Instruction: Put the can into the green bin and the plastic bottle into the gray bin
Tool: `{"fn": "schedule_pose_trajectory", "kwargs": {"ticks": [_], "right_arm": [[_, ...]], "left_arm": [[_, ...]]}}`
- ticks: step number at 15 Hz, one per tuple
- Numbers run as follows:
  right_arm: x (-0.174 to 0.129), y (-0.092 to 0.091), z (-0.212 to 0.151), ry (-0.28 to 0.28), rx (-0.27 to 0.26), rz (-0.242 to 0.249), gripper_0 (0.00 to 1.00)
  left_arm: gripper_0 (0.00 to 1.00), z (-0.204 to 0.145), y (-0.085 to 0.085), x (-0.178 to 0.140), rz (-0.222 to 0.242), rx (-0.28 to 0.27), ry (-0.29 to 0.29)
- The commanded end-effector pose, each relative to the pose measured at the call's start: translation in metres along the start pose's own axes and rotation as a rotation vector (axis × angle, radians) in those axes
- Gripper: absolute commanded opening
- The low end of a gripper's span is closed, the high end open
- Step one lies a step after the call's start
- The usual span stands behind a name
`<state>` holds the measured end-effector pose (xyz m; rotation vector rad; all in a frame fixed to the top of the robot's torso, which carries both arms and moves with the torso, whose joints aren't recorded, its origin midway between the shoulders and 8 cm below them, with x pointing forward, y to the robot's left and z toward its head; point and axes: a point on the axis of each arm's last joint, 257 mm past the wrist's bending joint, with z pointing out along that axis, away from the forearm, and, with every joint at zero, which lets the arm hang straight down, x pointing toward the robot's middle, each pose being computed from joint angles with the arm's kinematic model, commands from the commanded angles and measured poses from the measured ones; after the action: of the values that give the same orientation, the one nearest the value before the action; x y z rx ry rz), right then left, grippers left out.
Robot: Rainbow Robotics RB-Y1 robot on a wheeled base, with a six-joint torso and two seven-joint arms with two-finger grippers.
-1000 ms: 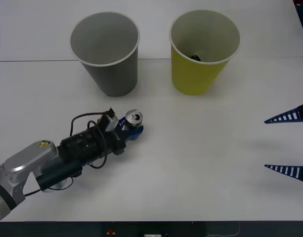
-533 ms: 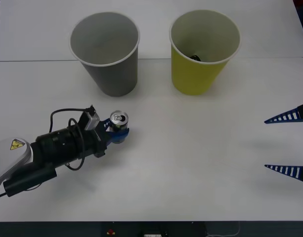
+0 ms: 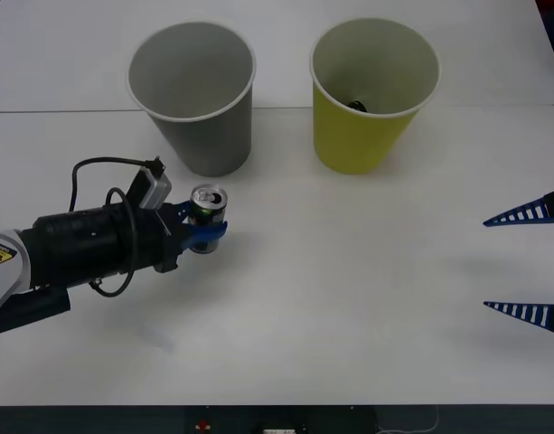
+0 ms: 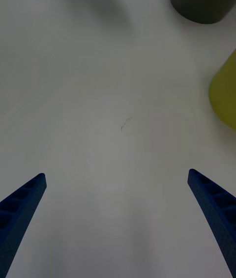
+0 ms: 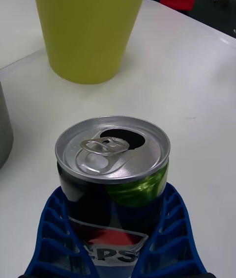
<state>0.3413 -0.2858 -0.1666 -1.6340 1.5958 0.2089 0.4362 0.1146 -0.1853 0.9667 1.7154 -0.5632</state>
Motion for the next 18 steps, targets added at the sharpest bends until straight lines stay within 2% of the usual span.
{"fn": "schedule_pose_trajectory", "kwargs": {"ticks": [1,5,6,10,12,14,18], "right_arm": [[0.000,0.000,0.000,0.000,0.000,0.000,1.00],[0.000,0.000,0.000,0.000,0.000,0.000,1.00],[0.000,0.000,0.000,0.000,0.000,0.000,1.00],[0.000,0.000,0.000,0.000,0.000,0.000,1.00],[0.000,0.000,0.000,0.000,0.000,0.000,1.00],[0.000,0.000,0.000,0.000,0.000,0.000,1.00],[0.000,0.000,0.000,0.000,0.000,0.000,1.00]], "left_arm": [[0.00,-0.003,-0.005,-0.022,0.002,-0.009,0.042],[0.00,-0.002,-0.009,-0.060,0.025,-0.013,0.087],[0.00,0.000,-0.011,-0.071,0.006,-0.004,0.088],[0.00,0.004,-0.015,-0.121,-0.005,0.023,0.080],[0.00,0.009,-0.014,-0.142,0.037,0.022,0.079],[0.00,0.019,-0.009,-0.166,0.051,0.031,0.058],[0.00,0.049,-0.006,-0.205,0.112,0.040,0.059]]}}
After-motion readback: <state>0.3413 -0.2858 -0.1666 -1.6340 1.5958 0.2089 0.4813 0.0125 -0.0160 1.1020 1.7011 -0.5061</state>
